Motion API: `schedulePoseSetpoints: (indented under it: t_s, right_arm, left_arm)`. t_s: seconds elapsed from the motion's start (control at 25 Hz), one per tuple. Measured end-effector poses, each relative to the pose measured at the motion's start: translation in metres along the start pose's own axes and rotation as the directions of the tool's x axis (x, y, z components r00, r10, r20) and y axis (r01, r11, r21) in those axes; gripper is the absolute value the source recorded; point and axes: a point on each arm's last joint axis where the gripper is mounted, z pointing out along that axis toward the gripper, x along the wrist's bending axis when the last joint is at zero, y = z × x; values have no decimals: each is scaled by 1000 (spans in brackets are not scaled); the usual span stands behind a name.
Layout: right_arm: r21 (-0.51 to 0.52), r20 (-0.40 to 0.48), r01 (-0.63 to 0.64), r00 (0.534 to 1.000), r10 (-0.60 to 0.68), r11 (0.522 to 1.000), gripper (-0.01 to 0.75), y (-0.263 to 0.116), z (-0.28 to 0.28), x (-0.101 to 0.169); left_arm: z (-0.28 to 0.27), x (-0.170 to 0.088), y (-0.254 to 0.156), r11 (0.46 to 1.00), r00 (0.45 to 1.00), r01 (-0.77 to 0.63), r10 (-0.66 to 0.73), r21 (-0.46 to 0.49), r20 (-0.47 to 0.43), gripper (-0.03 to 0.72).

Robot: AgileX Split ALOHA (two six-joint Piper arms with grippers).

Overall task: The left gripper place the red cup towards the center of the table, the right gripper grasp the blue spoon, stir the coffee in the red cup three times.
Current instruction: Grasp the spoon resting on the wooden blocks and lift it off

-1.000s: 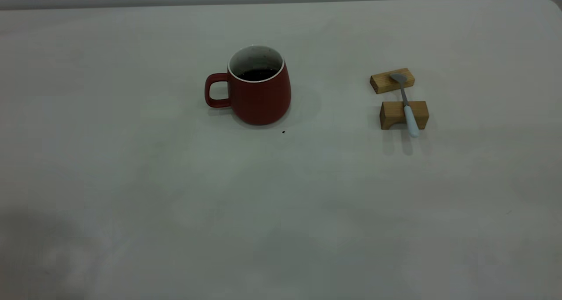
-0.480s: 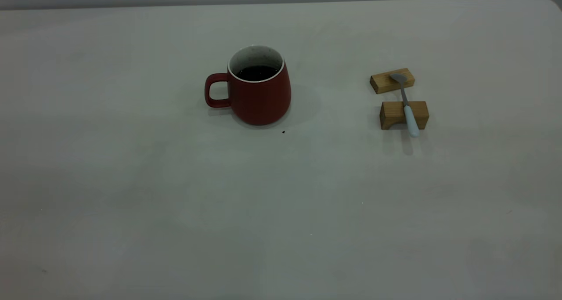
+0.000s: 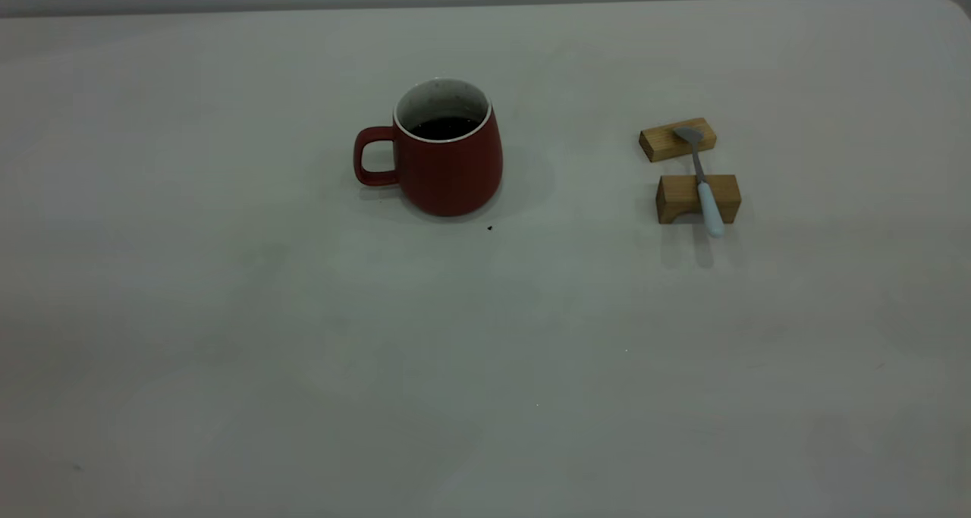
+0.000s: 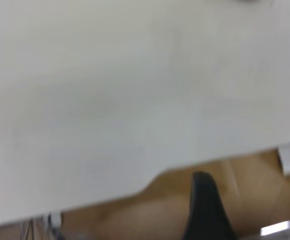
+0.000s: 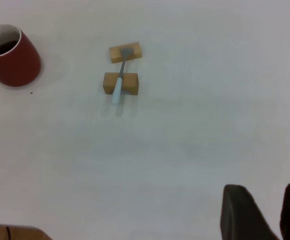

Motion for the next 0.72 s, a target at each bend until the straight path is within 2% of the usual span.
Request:
schedulePoseSetpoints:
  t_s: [0.12,0.2,0.4,0.52,0.72]
  right_arm:
    - [1,-17,-9,1000,9,1000,237,0,0,2]
    - [-5,-58,-32,998,31,999,237,1,0,5]
    - [-10,-91,-59,994,58,998,250,2,0,8]
    - [16,-113,-86,990,87,996,303,12,3,11]
    - [71,-104,-72,991,79,995,435,44,29,12]
  left_arm:
    - [-9,3,-10,996,1000,3,-4,-90,-13,555]
    - [-13,4,-15,992,999,22,-25,-128,-24,555]
    - [-14,2,-18,987,995,79,-87,-138,-55,555]
    - [-14,1,-19,982,985,123,-138,-146,-100,555]
    - [-15,-1,-19,966,958,196,-226,-167,-178,555]
